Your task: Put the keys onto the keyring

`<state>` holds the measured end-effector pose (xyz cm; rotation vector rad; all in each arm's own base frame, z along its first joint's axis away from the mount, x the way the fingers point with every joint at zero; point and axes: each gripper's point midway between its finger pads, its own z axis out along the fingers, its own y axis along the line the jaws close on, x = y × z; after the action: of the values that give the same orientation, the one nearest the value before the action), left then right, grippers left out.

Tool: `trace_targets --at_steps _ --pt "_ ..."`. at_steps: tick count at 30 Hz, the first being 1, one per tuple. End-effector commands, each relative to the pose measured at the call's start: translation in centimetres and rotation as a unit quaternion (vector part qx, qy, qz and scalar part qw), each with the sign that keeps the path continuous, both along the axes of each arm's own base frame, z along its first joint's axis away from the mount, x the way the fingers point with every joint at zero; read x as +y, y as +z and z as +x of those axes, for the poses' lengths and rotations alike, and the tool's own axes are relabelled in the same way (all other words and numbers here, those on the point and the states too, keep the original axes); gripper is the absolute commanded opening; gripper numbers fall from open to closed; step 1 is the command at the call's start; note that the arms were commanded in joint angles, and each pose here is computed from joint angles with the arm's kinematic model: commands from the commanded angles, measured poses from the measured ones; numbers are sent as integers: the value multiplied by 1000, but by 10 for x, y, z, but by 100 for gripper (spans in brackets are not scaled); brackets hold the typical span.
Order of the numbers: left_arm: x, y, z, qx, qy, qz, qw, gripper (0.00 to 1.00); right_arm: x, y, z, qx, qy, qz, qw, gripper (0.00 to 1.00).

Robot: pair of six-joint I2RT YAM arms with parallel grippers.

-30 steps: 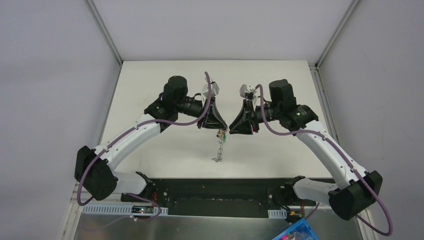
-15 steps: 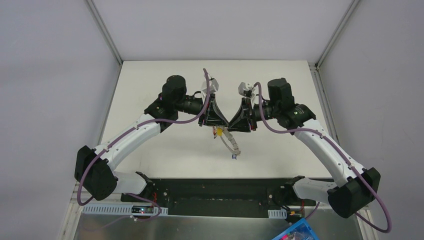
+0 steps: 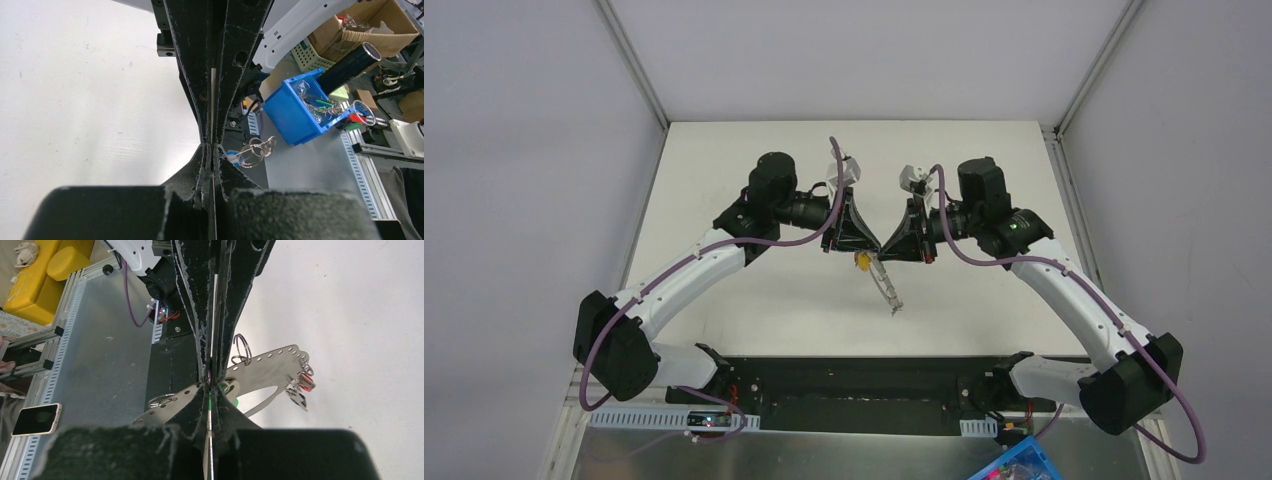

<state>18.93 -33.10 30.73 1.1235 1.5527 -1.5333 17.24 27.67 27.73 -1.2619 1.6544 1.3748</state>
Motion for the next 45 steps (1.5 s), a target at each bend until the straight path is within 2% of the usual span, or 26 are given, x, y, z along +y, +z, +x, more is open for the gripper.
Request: trace_targets --at_steps 1,4,8,14,29,37,45 --pt "7 19 4 -46 8 -28 999 0 -2 11 3 -38 -4 2 999 0" --pt "13 12 3 -77 5 -1 997 0 -4 9 7 -43 -14 -20 999 0" --pt "24 -5 3 -101 7 56 993 9 -3 3 8 -41 -17 -57 997 0" --pt "23 -6 7 -111 12 62 992 18 6 -10 5 -28 -7 -85 996 0" --pt "10 -20 8 -122 5 82 989 35 15 -9 7 -7 2 -74 997 0" --pt "9 -27 4 -127 -7 97 987 32 15 -9 7 -9 1 -73 997 0" --pt "8 -30 1 -125 -15 99 987 14 16 -8 7 -7 1 -71 997 0"
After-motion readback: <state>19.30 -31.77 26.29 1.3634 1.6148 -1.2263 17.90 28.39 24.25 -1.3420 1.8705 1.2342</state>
